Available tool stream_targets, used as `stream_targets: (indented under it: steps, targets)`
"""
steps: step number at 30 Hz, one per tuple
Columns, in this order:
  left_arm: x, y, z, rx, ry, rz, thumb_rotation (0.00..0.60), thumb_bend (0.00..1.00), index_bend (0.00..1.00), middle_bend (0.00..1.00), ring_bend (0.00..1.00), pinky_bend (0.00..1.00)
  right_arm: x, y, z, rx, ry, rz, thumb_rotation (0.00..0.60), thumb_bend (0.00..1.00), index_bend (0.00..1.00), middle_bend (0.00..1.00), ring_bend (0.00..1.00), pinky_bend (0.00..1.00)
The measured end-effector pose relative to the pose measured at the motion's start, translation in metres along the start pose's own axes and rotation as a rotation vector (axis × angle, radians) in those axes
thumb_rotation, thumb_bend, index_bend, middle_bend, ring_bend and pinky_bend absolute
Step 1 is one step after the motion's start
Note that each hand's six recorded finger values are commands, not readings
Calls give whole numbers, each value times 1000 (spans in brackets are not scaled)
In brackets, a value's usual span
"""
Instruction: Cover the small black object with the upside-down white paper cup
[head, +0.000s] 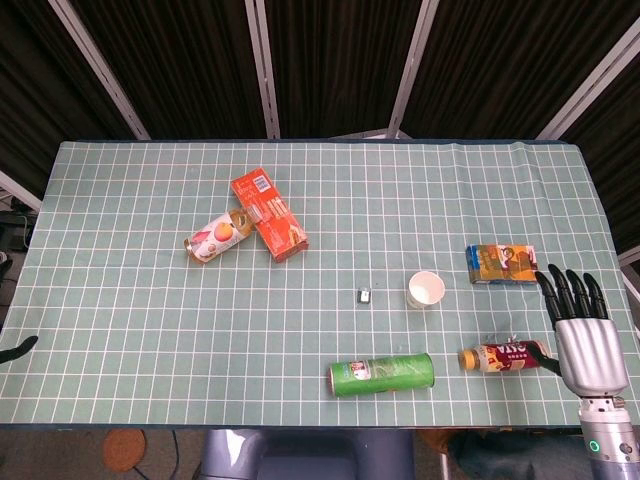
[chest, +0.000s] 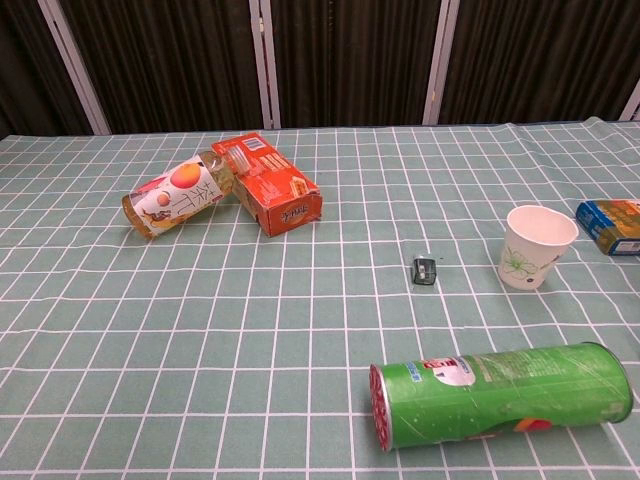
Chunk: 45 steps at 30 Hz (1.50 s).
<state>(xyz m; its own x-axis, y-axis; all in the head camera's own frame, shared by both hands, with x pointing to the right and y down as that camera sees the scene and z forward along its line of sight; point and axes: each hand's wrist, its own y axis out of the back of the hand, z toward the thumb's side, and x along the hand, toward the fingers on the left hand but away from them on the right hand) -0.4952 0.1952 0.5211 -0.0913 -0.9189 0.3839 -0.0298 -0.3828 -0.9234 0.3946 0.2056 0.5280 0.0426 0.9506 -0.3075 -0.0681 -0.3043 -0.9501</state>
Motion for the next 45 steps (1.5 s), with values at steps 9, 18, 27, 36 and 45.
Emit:
stream_targets:
  steps: [9,18,27,36,45]
  targets:
    - [1,-2,2,10,-4,-2,600,0,0,0,0,0,-2,-12,9,19,41,42,600,0,0,0,0,0]
    - [7,-5,1,34,19,-4,600,0,0,0,0,0,-37,-41,75,268,346,69,600,0,0,0,0,0]
    - [15,-17,2,76,38,-34,600,0,0,0,0,0,-64,-71,150,632,603,13,600,0,0,0,0,0]
    - [19,-21,-1,78,52,-50,600,0,0,0,0,0,-78,-106,187,884,699,4,600,0,0,0,0,0]
    - [19,-22,-1,75,48,-56,600,0,0,0,0,0,-86,-134,176,1068,641,65,600,0,0,0,0,0]
